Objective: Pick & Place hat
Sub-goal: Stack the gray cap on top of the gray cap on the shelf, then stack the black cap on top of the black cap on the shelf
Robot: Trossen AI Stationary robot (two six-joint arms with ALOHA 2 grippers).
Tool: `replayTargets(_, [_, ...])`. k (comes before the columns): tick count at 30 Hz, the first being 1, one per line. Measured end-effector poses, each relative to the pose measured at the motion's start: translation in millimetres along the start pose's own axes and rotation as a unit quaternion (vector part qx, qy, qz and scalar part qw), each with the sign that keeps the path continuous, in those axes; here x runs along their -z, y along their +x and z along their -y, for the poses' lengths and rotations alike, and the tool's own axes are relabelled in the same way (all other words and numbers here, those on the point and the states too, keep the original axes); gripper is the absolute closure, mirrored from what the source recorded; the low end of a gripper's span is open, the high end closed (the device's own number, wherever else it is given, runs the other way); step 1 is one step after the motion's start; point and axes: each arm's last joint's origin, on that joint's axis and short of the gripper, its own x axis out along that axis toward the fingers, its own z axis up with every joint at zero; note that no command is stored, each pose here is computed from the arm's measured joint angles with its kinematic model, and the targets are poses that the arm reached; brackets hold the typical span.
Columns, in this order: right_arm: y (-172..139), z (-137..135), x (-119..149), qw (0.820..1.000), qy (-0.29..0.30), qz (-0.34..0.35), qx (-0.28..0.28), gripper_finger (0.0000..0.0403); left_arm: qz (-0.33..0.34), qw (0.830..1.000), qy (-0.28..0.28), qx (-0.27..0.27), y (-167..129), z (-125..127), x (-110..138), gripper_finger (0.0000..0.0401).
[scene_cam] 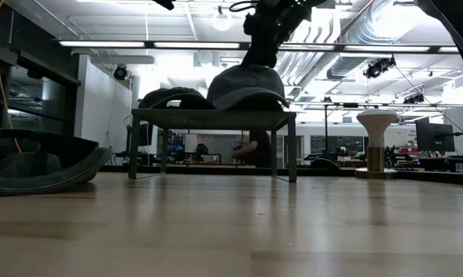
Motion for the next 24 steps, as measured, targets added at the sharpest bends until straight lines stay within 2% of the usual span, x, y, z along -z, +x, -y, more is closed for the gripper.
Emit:
replayTargets(7, [0,0,0,1.000,0.006,0.001,-0.001,0.0213,0.000,1.000,0.000,0.000,0,0,0,0.0233])
replayTargets(18, [-3,0,-2,1.000,0.001,0.009,0.003,0.0213,-0.001,1.000,0.000,0.000,0,0,0,0.0233])
replayTargets(24, [-21,-4,-6,0.999,-0.014,0.022,0.033,0.0213,-0.002,1.000,0.000,0.000,0,0,0,0.0233])
